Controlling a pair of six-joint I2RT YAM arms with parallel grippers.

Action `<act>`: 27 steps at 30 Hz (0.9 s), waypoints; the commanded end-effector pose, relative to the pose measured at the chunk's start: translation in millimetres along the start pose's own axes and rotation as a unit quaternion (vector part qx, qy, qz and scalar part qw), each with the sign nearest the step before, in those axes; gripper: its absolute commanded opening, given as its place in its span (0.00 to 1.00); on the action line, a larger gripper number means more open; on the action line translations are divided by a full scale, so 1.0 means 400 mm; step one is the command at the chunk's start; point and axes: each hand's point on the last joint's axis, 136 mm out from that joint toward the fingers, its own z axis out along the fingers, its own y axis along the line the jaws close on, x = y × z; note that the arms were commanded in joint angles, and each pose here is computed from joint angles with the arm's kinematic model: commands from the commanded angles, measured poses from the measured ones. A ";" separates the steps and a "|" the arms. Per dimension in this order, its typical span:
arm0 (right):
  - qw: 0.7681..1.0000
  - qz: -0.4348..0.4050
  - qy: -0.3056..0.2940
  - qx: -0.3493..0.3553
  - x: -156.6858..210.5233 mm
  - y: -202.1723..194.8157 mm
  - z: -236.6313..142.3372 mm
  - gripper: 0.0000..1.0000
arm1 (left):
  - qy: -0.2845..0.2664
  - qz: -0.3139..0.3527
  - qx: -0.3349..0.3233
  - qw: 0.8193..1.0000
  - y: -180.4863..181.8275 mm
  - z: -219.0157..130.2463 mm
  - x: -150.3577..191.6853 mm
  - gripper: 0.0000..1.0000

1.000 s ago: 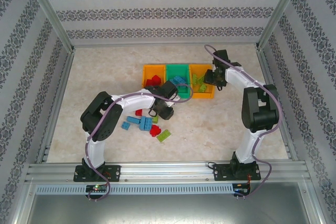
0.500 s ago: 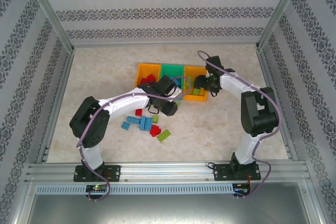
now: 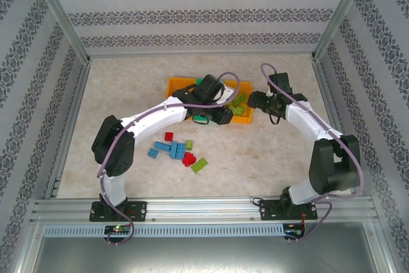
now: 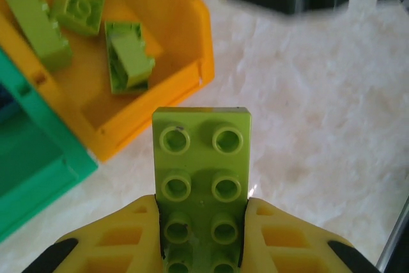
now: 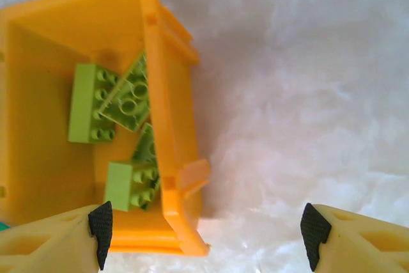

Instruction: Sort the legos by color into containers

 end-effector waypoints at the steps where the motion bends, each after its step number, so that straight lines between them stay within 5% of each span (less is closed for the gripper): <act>1: 1.000 0.013 0.003 -0.001 0.033 -0.017 -0.020 0.80 | -0.001 -0.017 0.001 1.000 -0.008 0.048 -0.036 0.25; 10: 1.000 0.007 0.001 -0.025 0.105 -0.029 -0.056 0.79 | -0.007 -0.074 -0.059 0.995 0.075 0.139 -0.132 0.24; 16: 0.996 -0.063 0.014 -0.067 0.172 0.030 -0.069 0.79 | -0.018 -0.125 -0.093 0.988 0.142 0.153 -0.160 0.34; 27: 0.948 -0.274 0.025 -0.158 0.392 0.240 -0.111 0.87 | -0.040 -0.135 -0.112 0.984 0.140 0.088 -0.189 0.91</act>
